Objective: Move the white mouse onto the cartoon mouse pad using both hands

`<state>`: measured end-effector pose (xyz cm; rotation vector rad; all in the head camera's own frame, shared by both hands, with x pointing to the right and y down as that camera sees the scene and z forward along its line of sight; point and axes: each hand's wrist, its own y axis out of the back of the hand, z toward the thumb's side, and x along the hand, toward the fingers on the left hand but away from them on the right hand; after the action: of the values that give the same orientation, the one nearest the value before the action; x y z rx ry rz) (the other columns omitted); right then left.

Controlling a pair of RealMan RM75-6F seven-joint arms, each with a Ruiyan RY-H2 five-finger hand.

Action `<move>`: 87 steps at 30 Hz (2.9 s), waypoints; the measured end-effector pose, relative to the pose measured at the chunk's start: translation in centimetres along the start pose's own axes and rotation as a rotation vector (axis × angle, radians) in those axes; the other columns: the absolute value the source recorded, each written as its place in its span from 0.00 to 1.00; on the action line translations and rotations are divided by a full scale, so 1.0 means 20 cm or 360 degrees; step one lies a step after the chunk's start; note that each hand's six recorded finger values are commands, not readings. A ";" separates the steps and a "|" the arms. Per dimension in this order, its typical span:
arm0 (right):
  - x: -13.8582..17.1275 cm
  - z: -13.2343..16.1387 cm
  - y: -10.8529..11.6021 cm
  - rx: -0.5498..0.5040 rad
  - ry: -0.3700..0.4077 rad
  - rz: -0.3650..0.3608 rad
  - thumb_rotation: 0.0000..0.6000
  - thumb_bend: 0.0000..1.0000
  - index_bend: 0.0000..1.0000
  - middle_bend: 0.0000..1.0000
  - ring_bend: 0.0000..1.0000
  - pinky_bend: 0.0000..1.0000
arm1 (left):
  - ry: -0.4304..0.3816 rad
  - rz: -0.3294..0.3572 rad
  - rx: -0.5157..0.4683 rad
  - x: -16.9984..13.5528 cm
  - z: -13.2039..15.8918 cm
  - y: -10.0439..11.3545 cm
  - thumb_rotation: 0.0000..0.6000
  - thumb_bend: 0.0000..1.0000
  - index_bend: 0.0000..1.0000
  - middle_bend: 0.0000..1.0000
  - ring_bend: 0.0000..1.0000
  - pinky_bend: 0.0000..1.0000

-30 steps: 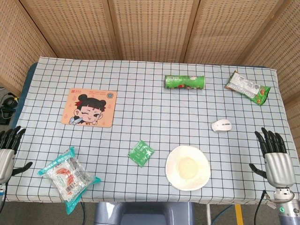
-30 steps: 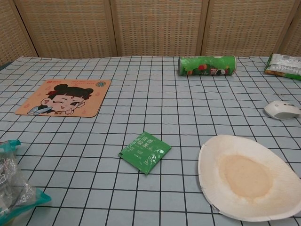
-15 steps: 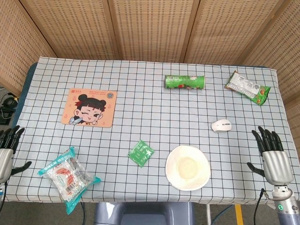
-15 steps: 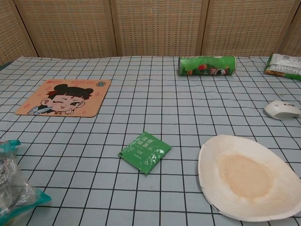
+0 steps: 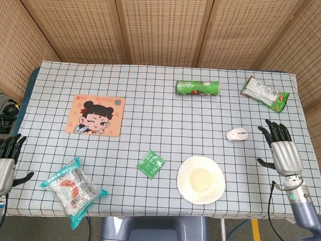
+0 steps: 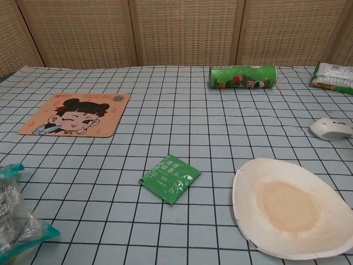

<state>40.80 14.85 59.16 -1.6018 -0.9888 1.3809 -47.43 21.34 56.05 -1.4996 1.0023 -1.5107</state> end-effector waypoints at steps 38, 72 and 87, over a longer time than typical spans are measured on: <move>-0.51 -0.07 -0.48 0.0063 -0.0158 0.0467 1.00 0.35 0.28 0.05 0.00 0.10 | 0.0029 -0.0061 0.0005 0.05 -0.02 -0.05 1.00 0.07 0.00 0.00 0.00 0.00; -0.62 0.00 -0.61 0.0125 -0.0131 0.0541 1.00 0.52 0.65 0.43 0.34 0.44 | 0.0034 -0.0114 0.0006 0.08 -0.02 -0.10 1.00 0.07 0.00 0.00 0.00 0.00; -0.65 0.17 -0.45 0.0092 0.0080 0.0317 1.00 0.52 0.74 0.52 0.46 0.54 | 0.0031 -0.0105 0.0000 0.08 -0.02 -0.09 1.00 0.07 0.00 0.00 0.00 0.00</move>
<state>35.46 6.67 71.93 -1.7196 -0.7692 1.4806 -47.93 20.52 58.33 -1.5339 0.9725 -1.5747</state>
